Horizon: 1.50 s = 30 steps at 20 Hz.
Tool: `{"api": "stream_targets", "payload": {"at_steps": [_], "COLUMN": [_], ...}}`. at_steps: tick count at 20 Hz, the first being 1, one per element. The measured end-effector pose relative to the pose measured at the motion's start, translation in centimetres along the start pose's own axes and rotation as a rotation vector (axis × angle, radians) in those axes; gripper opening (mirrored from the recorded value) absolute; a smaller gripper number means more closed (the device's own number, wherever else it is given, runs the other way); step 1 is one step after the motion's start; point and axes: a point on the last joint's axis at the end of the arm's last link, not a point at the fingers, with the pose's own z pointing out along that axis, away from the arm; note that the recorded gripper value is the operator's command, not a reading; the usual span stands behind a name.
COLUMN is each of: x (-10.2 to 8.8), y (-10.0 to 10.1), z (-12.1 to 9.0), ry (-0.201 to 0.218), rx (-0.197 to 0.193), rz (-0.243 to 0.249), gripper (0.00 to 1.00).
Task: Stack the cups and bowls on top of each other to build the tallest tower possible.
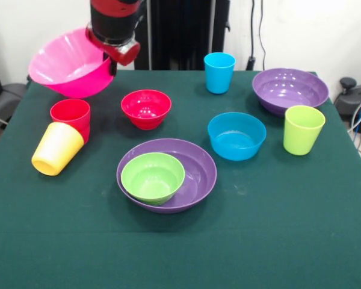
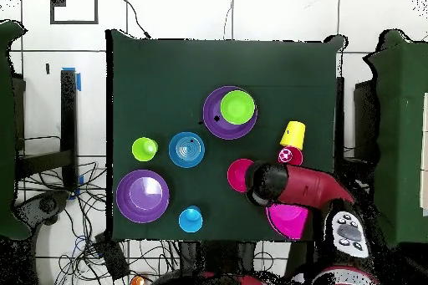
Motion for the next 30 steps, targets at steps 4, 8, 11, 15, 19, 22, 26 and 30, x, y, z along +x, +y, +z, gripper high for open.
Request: {"api": "stream_targets", "payload": {"at_steps": [4, 8, 11, 15, 19, 22, 26, 30], "x": [-0.6, -1.8, -3.4, -5.3, -7.2, -9.6, -12.0, -14.2], "y": [1.6, 3.0, 4.3, 5.5, 6.5, 8.0, 10.0, 12.2], "z": [-2.9, -5.4, -7.5, -9.3, -10.2, -10.9, -11.0, -10.9], "ry": [0.031, 0.021, 0.002, -0.027, -0.064, -0.116, -0.161, -0.203], "rx": [0.08, 0.134, 0.175, 0.209, 0.219, 0.22, 0.214, 0.201], "rz": [-0.032, -0.046, -0.053, -0.054, -0.051, -0.041, -0.02, 0.01], "gripper": [0.0, 0.0, 0.0, 0.0, 0.0, 0.0, 0.0, 0.0]}}
